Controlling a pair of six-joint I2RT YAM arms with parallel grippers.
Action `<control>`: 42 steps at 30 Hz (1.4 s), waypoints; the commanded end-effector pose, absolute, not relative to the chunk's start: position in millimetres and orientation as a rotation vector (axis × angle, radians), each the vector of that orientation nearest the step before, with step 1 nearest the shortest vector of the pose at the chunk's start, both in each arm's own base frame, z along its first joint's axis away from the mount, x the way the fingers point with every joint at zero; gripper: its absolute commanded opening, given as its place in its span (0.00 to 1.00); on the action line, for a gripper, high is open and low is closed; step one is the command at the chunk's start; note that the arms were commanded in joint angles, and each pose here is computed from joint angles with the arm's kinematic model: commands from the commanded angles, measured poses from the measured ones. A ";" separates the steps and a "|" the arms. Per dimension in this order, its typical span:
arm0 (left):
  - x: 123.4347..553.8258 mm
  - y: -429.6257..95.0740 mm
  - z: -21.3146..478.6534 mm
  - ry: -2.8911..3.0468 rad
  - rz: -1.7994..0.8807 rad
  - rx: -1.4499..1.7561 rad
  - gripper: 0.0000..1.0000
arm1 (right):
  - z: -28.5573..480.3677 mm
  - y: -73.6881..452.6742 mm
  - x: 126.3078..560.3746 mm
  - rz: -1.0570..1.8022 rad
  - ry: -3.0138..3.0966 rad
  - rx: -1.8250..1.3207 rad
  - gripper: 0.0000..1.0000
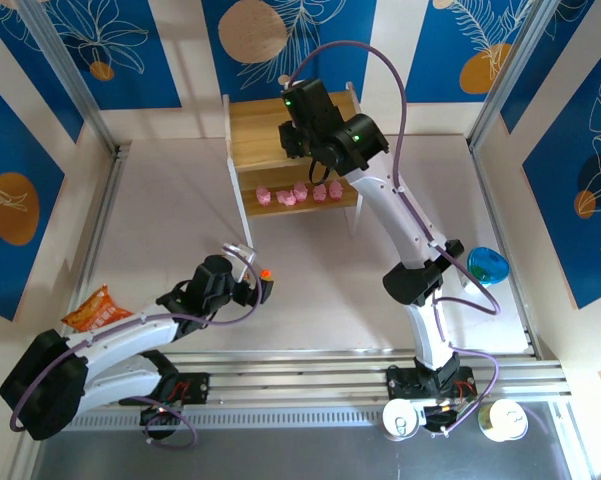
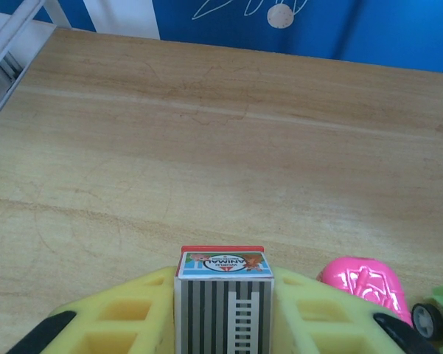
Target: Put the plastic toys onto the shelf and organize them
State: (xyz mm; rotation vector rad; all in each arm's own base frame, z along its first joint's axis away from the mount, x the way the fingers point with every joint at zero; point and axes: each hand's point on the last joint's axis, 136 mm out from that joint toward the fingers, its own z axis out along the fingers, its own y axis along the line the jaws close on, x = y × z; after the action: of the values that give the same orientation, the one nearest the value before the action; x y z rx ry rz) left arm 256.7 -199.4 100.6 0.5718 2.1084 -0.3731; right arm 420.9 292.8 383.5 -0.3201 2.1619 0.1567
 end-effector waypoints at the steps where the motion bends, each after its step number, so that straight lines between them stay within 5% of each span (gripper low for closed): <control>1: 262.1 -205.3 113.7 2.071 -0.375 0.575 1.00 | 382.1 299.9 426.8 0.177 2.151 -0.346 0.30; 31: 262.6 -203.7 114.1 2.070 -0.364 0.569 1.00 | 415.5 296.6 428.4 0.182 2.045 -0.347 0.47; 42: 269.3 -184.2 120.7 2.058 -0.275 0.465 1.00 | 449.2 292.5 393.3 0.193 1.976 -0.345 0.47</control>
State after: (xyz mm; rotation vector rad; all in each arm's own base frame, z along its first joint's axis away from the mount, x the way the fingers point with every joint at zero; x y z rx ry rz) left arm 263.3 -189.6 106.1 0.5228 2.0917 -0.3080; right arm 415.4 299.3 408.1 -0.3585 2.0747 0.1649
